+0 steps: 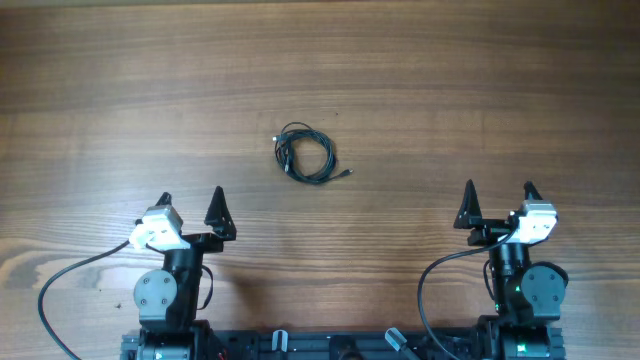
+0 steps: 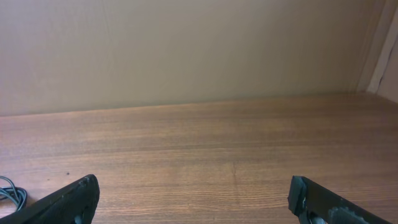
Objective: Untangle cables
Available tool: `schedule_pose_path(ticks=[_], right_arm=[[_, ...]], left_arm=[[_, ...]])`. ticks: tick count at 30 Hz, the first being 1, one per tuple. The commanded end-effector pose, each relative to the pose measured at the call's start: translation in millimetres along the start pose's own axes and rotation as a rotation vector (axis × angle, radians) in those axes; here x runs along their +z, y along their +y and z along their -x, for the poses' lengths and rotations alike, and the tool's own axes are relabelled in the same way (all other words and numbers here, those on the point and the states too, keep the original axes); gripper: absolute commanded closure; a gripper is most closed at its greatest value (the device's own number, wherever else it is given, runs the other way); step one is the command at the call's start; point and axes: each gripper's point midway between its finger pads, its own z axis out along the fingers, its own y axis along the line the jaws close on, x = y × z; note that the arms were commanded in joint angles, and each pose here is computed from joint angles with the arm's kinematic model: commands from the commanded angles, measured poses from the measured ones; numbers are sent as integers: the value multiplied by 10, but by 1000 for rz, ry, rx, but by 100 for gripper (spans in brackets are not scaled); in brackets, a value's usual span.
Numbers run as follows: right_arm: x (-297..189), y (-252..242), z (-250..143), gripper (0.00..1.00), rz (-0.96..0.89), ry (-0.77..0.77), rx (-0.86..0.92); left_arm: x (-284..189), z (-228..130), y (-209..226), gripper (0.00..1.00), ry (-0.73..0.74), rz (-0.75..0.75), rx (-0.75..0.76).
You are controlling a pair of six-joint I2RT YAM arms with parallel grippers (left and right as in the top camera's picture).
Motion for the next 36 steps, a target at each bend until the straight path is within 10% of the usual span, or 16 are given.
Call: schedule_pose_path(ticks=[1,23,32,36], right_arm=[[2,-1,0,0,-3,-1,16],[2,0,17,0,-3,-8,7],[-217,718,509,0,413,-43,79],[-242,815,898,0,449,27,29]], left_arm=[[-2,-24,-35,0,7,-20,24],[-2,-23,-36,0,6,-20,24],[-136,-28,-396,1,136,-185,-192],[-344,549,-576,1,112,-193,-141]])
